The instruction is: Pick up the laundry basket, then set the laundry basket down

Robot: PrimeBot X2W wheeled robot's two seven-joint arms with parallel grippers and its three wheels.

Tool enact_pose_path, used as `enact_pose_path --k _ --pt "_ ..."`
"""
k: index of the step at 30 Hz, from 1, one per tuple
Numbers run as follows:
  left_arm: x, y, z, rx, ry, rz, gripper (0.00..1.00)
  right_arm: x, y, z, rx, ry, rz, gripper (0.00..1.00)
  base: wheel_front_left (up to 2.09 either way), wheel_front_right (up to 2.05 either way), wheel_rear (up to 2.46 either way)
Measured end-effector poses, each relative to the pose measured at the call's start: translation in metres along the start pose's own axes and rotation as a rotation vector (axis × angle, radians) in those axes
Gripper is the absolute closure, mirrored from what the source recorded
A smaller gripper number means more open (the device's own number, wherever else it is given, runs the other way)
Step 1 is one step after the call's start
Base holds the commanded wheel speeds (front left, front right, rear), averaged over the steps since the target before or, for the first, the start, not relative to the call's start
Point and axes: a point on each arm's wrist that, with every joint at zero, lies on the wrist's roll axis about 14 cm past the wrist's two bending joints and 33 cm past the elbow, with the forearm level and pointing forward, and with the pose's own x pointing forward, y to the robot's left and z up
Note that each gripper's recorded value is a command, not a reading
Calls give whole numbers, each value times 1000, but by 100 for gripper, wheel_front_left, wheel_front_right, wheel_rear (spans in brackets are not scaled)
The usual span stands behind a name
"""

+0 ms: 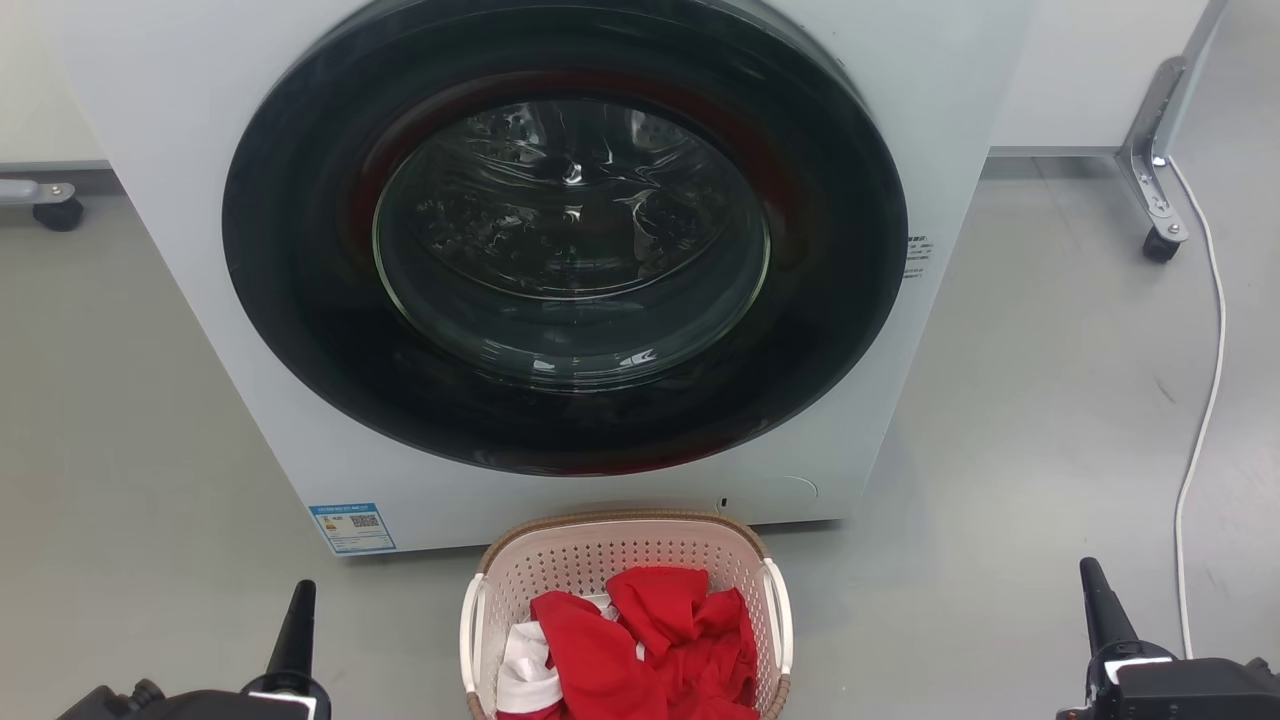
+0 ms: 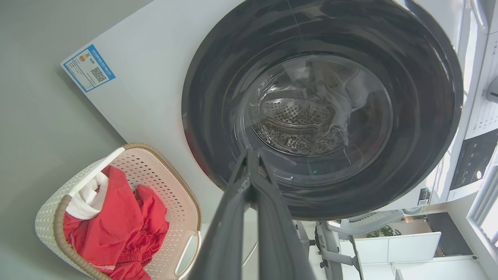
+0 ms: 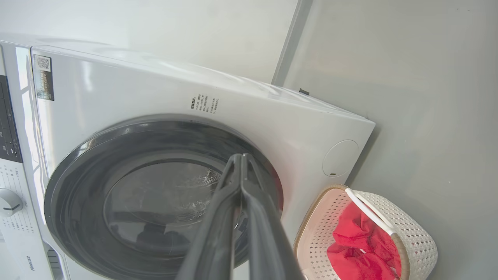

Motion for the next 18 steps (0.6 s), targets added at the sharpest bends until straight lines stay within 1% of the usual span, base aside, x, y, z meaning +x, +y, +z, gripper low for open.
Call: enact_pose_path --k 18 --pt "8 -13 7 -258 1 -69 100 3 3 16 258 -30 50 100 0 0 0"
